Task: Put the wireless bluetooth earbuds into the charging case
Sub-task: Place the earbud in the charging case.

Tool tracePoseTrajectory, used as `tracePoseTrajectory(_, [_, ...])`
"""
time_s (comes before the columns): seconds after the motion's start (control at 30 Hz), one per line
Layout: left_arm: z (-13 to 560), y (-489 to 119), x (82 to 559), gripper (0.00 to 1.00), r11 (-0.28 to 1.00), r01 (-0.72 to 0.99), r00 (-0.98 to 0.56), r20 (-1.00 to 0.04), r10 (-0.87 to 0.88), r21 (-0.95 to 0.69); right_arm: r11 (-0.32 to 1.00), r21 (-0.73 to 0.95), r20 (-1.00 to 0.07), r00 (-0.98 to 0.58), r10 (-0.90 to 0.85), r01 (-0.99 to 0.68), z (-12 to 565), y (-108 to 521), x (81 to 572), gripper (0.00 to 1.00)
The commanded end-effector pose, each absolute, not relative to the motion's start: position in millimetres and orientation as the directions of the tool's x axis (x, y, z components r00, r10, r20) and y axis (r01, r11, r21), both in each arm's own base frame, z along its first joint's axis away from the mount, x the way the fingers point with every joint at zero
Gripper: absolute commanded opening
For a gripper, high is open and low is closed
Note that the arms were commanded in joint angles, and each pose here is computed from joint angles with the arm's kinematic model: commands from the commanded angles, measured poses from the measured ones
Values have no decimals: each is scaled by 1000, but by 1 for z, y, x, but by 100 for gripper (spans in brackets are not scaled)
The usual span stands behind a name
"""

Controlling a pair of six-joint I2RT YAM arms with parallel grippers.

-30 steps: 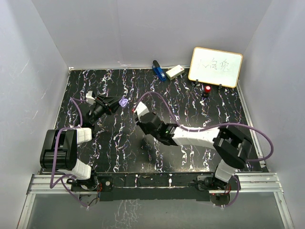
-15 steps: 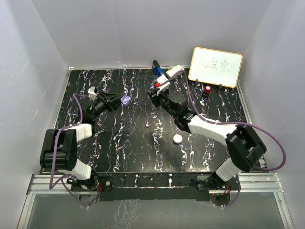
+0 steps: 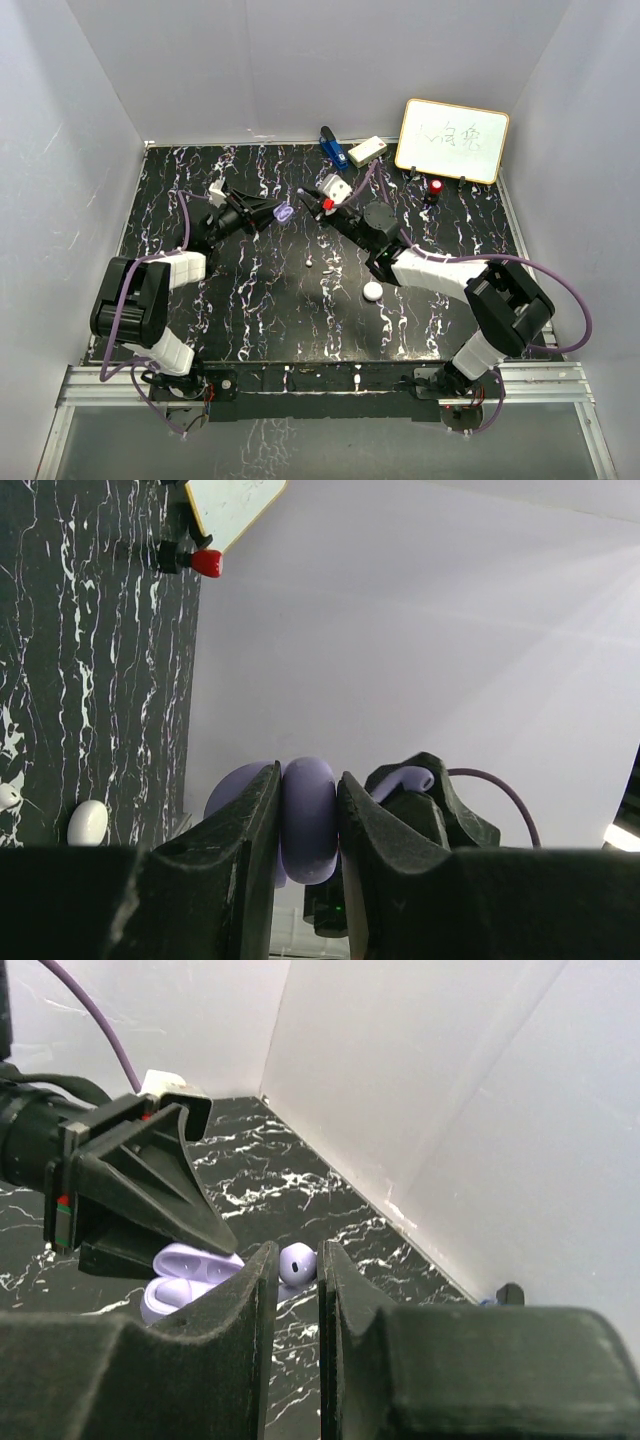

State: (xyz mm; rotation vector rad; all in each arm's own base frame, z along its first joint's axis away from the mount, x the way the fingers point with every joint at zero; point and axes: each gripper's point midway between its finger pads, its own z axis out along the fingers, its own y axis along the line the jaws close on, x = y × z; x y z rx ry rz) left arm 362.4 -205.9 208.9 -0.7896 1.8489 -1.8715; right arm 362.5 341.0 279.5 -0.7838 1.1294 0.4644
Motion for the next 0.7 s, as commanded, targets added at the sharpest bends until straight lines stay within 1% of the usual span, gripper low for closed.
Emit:
tracePoseTrajectory(0.0, [223, -212, 366, 0, -70, -101, -772, 122, -624, -992, 634, -396, -855, 519, 9, -664, 309, 342, 349, 0])
tracePoseTrajectory(0.37, [228, -218, 369, 0, -77, -120, -774, 142, -617, -990, 620, -488, -793, 609, -21, -614, 302, 340, 343, 0])
tracePoseTrajectory(0.67, [225, -226, 373, 0, -78, -149, -777, 165, -607, -986, 619, -516, -777, 628, -47, -592, 298, 342, 348, 0])
